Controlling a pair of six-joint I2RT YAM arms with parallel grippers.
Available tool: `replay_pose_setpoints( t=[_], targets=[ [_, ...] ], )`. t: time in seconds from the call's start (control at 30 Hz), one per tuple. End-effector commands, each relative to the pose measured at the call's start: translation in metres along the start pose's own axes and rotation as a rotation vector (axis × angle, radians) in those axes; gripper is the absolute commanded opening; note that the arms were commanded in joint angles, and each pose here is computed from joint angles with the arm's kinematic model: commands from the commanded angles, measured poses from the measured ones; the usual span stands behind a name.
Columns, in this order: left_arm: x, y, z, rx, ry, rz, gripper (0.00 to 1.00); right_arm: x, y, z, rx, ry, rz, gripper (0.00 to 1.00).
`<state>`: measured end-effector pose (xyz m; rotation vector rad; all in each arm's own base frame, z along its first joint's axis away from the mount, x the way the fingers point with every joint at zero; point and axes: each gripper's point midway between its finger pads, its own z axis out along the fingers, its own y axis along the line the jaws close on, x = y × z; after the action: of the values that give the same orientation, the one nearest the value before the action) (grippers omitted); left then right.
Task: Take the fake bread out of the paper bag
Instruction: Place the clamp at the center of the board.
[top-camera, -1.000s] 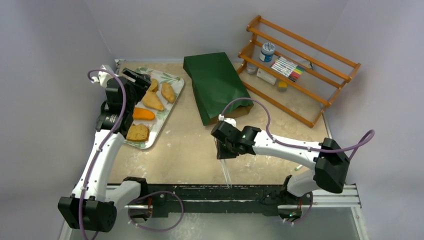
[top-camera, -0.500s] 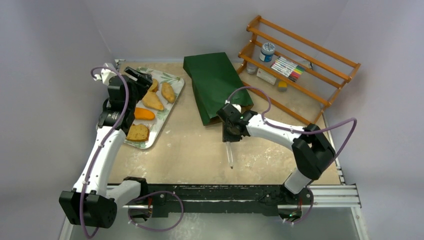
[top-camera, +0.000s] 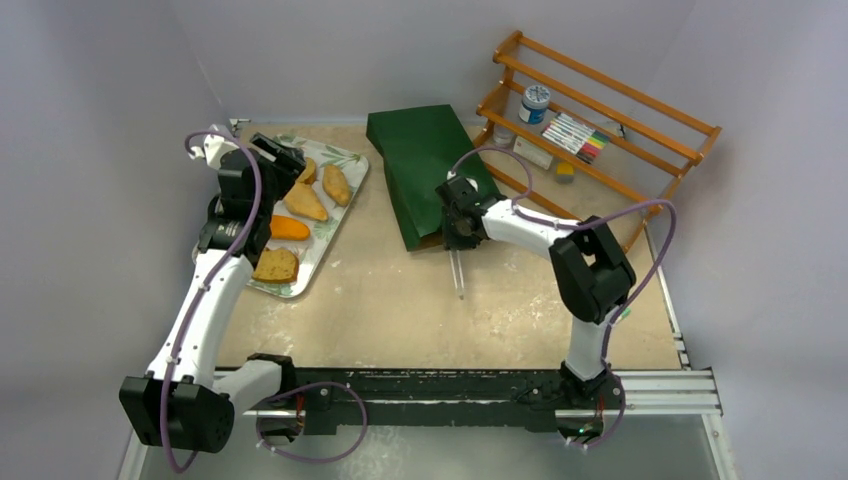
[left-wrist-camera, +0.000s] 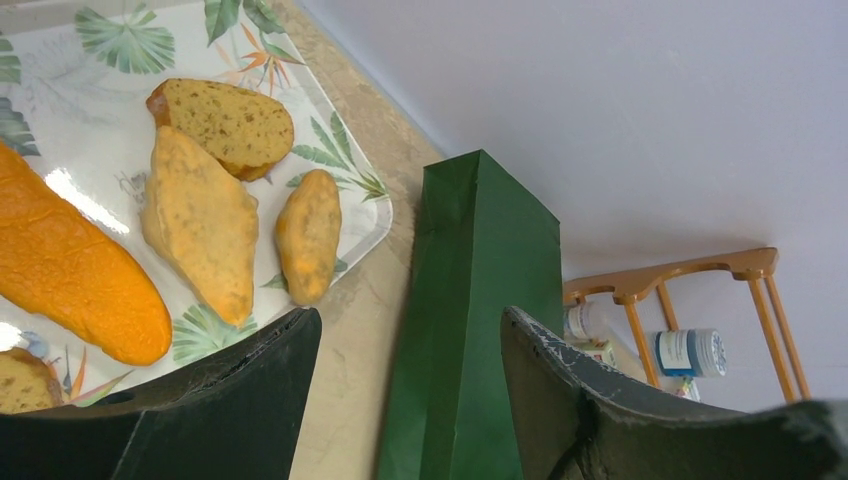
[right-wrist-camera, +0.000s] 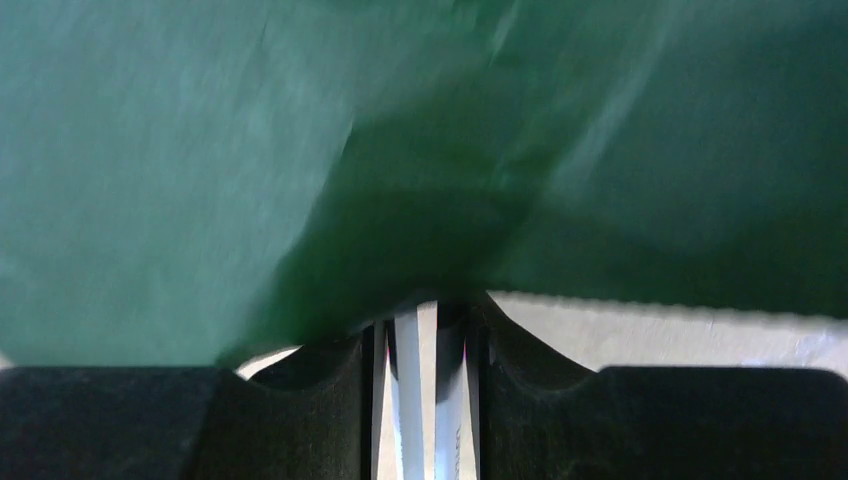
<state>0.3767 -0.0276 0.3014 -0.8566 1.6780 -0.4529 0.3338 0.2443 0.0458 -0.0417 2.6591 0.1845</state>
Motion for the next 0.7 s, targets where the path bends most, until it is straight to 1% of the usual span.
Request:
replay_pose_setpoints(
  t=[0.0,0.07,0.17,0.27,0.3,0.37,0.4,0.43,0.57,0.67],
  targets=[
    [-0.011,-0.005,0.001,0.022,-0.050,0.029,0.66,-0.041,0.006,0.010,-0.029,-0.098,-0.045,0.34],
    [-0.011,-0.003,0.001,0.018,-0.054,0.041,0.66,-0.045,0.005,0.019,-0.022,-0.111,-0.055,0.36],
    [-0.008,0.001,0.002,0.011,-0.054,0.068,0.68,-0.049,0.002,0.028,-0.010,-0.121,-0.066,0.46],
    [-0.007,0.007,0.000,-0.003,-0.061,0.094,0.68,-0.051,0.002,0.028,-0.012,-0.133,-0.072,0.52],
    [-0.008,0.009,-0.001,-0.009,-0.064,0.103,0.68,-0.051,0.001,0.026,-0.012,-0.137,-0.072,0.58],
    [-0.008,0.013,-0.003,-0.024,-0.069,0.122,0.68,-0.052,0.001,0.020,-0.021,-0.148,-0.072,0.62],
    [-0.008,0.016,-0.004,-0.035,-0.070,0.133,0.68,-0.055,0.000,0.016,-0.017,-0.161,-0.069,0.91],
    [-0.010,0.018,-0.006,-0.045,-0.074,0.141,0.69,-0.059,-0.002,0.010,-0.006,-0.184,-0.068,0.99],
    [-0.015,0.020,-0.011,-0.069,-0.084,0.170,0.70,-0.062,-0.001,-0.028,-0.037,-0.237,-0.071,1.00],
    [-0.024,0.017,-0.016,-0.074,-0.103,0.186,0.70,-0.052,0.003,-0.058,-0.063,-0.264,-0.089,1.00]
  ],
)
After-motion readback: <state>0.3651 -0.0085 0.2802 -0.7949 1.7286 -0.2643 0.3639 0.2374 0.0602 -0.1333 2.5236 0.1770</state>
